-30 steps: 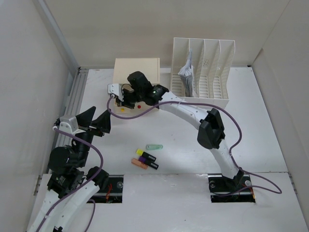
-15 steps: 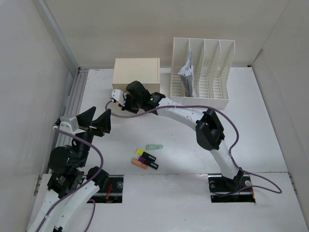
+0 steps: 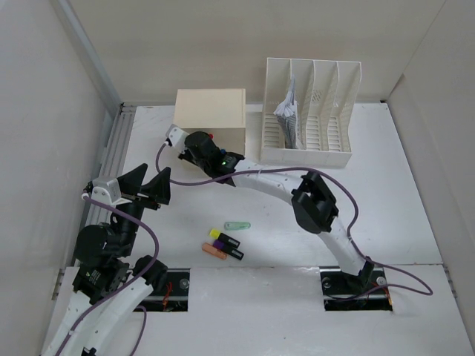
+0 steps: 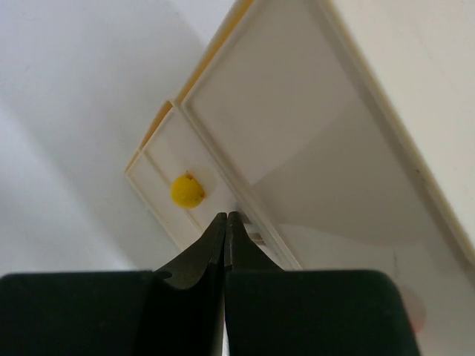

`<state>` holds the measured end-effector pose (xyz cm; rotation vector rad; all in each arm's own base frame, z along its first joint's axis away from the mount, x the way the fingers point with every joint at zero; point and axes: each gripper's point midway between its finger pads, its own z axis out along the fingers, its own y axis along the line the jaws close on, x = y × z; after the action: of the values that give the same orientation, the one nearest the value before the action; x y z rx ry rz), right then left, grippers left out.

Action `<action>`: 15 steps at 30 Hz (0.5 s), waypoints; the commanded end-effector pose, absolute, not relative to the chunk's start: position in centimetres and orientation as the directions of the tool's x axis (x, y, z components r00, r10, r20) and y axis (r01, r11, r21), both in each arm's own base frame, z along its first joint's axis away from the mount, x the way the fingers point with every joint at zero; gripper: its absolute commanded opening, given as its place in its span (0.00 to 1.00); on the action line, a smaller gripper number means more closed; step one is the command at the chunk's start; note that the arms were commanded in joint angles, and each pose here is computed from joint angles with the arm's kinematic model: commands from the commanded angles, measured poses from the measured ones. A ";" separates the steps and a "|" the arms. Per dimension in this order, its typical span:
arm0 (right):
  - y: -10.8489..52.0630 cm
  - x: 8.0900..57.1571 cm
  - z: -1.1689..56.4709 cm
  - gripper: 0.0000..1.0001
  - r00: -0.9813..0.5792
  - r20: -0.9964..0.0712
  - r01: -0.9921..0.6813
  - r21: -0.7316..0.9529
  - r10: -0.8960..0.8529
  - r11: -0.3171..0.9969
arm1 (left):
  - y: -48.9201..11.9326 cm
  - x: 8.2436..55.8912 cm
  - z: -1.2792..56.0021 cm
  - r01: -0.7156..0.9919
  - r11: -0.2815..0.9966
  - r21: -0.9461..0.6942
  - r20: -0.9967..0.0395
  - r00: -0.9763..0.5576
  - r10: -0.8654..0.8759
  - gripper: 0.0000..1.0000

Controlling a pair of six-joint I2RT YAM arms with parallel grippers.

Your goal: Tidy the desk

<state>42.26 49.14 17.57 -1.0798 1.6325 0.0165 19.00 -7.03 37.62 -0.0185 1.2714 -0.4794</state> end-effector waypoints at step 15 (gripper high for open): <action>48.1 30.1 19.0 0.55 0.320 -0.721 -0.923 -0.384 -0.614 -0.030 | -6.2 15.9 40.8 0.441 0.832 -0.336 -0.793 0.345 -0.503 0.98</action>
<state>34.64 48.62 14.62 -1.6109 1.5526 0.2994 17.64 -6.57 38.04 -0.0294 1.1919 -0.5216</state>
